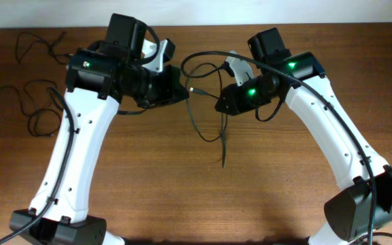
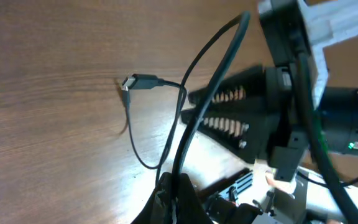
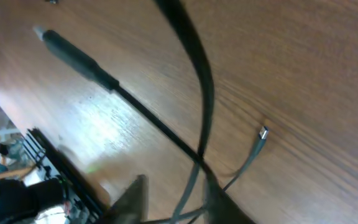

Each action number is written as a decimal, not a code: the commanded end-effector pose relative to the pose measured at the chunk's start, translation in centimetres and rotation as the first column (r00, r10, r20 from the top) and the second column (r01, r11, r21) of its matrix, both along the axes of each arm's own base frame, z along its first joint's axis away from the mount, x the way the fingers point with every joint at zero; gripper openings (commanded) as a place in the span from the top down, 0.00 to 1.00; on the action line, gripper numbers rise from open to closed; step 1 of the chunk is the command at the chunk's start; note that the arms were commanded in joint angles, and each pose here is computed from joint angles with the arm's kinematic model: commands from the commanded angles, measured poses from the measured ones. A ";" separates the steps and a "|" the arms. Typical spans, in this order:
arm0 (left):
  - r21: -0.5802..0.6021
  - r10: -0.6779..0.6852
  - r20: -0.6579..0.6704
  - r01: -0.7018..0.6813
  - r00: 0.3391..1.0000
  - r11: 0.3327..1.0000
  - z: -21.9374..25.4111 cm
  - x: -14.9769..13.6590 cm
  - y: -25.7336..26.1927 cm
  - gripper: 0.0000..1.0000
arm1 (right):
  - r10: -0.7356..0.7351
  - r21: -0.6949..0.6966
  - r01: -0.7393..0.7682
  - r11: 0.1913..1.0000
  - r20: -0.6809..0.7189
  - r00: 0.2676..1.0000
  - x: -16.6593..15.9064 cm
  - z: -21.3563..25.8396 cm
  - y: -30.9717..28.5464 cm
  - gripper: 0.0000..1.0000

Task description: Untangle cables

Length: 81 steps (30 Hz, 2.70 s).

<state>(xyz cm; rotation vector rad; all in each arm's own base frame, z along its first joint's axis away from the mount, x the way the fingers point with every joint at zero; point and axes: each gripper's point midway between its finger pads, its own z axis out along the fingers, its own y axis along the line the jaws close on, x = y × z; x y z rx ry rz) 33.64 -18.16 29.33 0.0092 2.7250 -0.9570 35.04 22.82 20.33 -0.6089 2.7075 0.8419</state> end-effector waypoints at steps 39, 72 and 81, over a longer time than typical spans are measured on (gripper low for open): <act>0.184 0.180 0.016 -0.180 0.984 0.966 -1.7 1.7 4.3 1.00 | -0.038 0.110 0.037 0.993 0.009 0.999 -1.9 4.9 1.8 0.96; 0.274 0.005 0.133 -0.041 0.991 0.961 -1.8 2.3 4.8 1.00 | -0.246 -0.015 0.246 0.969 0.000 0.969 -1.1 7.0 -0.7 0.09; 0.043 -0.095 0.036 0.094 0.995 0.995 -0.4 -0.7 1.0 1.00 | 0.047 -0.007 -0.047 0.999 0.231 0.972 0.2 7.3 2.3 0.00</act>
